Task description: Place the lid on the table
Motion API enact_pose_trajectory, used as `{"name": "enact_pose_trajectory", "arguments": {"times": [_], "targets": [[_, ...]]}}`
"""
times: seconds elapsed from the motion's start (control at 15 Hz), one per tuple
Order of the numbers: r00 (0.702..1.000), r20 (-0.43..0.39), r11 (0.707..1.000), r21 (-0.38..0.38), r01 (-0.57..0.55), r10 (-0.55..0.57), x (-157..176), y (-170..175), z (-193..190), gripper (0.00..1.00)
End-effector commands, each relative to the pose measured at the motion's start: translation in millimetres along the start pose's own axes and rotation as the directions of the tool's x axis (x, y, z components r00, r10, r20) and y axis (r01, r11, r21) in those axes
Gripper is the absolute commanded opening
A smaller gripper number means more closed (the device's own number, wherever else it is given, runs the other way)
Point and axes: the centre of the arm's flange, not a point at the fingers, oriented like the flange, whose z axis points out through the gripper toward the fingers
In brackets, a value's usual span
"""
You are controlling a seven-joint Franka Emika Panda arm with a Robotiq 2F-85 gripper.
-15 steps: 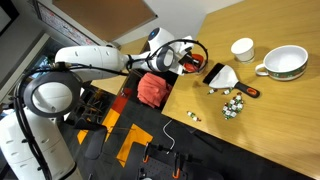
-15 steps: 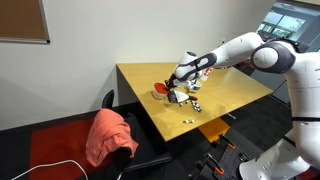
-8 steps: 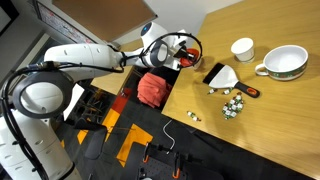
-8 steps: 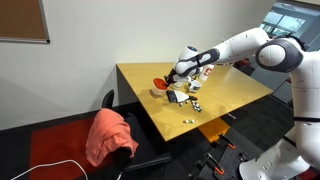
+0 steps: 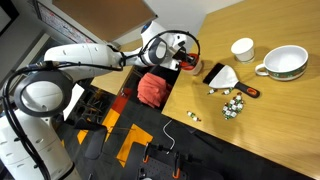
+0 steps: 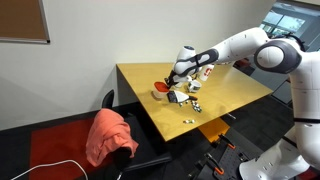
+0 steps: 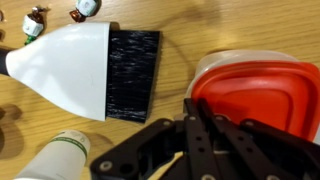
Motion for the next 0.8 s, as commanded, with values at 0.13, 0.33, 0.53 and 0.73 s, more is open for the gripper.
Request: {"name": "enact_pose_trajectory", "arguments": {"times": [0.13,0.33,0.53,0.73], "targets": [[0.998,0.052,0.997,-0.074,-0.017,0.021,9,-7,13,0.02],[0.996,0.084,0.994,-0.113,-0.008,0.017,8,-7,21,0.02],[0.994,0.111,0.989,-0.146,0.006,0.011,7,-8,22,0.02],[0.995,0.098,0.988,-0.155,0.02,-0.004,6,-8,13,0.02]]}}
